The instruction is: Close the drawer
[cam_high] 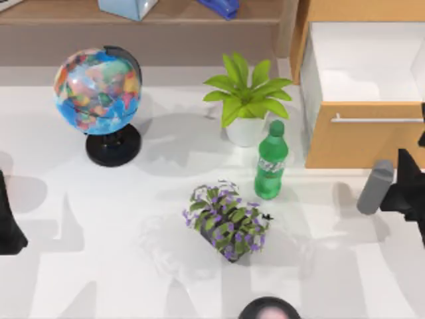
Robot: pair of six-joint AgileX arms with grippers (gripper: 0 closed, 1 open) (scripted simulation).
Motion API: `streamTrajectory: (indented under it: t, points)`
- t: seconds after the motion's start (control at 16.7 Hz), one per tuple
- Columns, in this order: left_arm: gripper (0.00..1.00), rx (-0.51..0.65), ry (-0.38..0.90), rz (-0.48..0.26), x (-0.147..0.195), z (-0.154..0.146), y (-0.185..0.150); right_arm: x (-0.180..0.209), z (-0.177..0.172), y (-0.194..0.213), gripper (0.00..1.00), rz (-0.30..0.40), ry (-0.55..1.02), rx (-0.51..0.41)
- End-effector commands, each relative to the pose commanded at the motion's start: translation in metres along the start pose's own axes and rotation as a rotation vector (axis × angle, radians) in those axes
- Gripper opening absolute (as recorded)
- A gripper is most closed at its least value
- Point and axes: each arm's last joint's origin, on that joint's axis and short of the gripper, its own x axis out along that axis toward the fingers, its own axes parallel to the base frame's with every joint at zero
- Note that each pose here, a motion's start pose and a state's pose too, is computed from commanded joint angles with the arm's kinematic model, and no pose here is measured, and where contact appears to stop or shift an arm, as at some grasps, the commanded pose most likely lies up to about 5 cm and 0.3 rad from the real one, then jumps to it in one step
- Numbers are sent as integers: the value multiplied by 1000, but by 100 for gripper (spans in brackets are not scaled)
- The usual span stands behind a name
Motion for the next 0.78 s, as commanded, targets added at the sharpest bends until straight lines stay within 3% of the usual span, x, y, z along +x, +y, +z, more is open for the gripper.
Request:
streamTrajectory:
  t: [0.78]
  points:
    - [100,0,0,0,0,0,0,25,0,0,100,0,0,0]
